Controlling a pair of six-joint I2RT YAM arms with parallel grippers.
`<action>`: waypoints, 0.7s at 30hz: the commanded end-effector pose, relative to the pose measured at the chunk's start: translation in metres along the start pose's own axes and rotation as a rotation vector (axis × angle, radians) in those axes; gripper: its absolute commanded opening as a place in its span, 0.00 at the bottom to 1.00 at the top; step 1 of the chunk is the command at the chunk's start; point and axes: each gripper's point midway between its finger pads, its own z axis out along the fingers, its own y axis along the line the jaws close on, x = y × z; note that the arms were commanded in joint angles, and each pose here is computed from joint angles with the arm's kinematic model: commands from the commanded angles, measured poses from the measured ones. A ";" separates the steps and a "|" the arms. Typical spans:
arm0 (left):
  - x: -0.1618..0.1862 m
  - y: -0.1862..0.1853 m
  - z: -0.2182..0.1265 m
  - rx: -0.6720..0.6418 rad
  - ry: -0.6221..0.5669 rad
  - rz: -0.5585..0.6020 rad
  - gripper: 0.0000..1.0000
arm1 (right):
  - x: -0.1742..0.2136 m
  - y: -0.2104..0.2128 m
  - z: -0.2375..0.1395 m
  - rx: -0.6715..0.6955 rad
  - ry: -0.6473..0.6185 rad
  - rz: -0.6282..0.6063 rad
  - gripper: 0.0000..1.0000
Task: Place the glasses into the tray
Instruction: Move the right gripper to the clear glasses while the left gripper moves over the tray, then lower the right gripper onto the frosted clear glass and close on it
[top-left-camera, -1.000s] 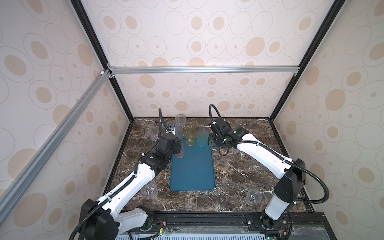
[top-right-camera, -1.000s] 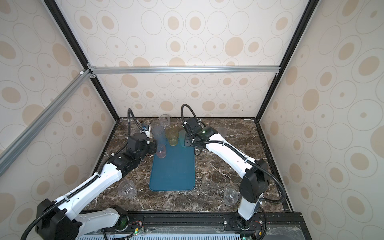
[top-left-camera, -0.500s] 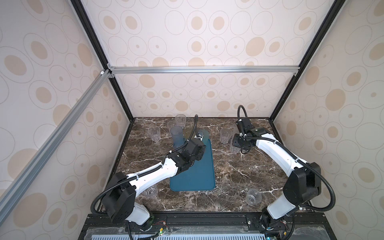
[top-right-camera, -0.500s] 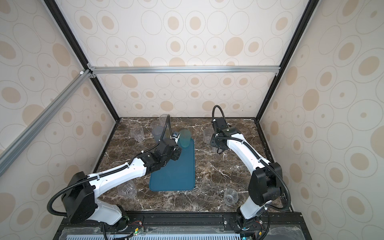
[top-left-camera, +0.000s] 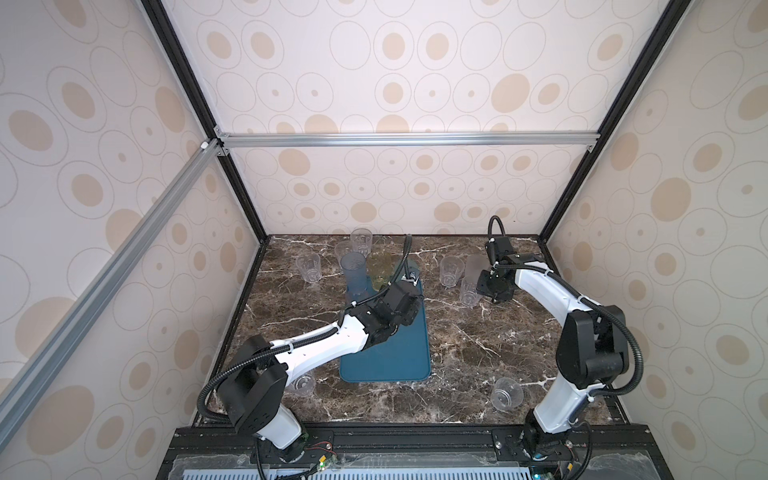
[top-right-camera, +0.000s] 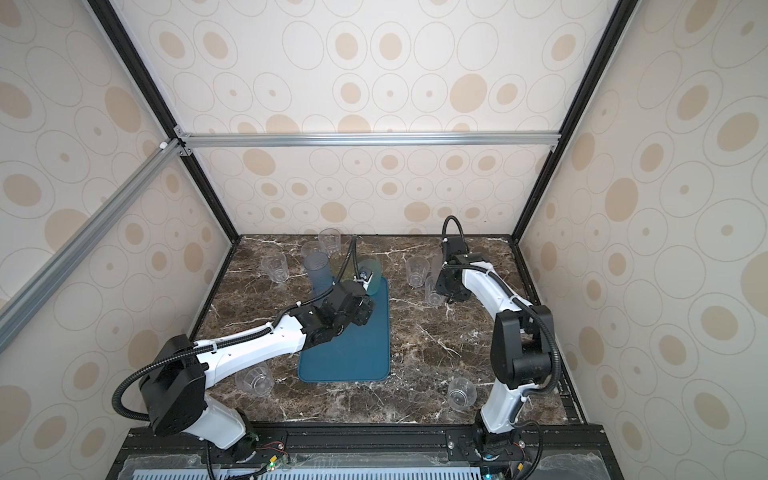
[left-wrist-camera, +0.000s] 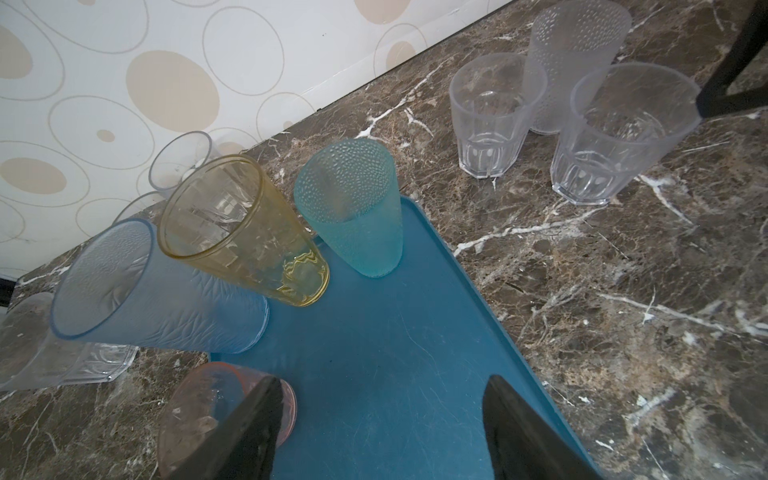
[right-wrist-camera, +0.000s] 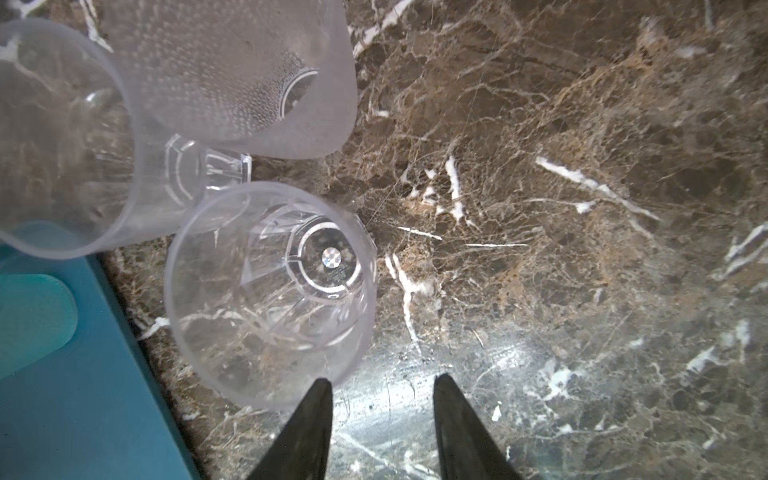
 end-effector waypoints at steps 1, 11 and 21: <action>-0.018 -0.002 -0.005 0.007 -0.041 0.001 0.76 | -0.010 0.004 0.006 -0.010 -0.007 -0.007 0.40; -0.016 0.000 -0.007 0.001 -0.043 0.004 0.77 | -0.003 0.000 0.011 -0.002 0.006 -0.026 0.22; -0.026 0.011 -0.013 -0.043 -0.078 0.019 0.79 | 0.000 0.000 -0.018 0.006 -0.028 -0.082 0.12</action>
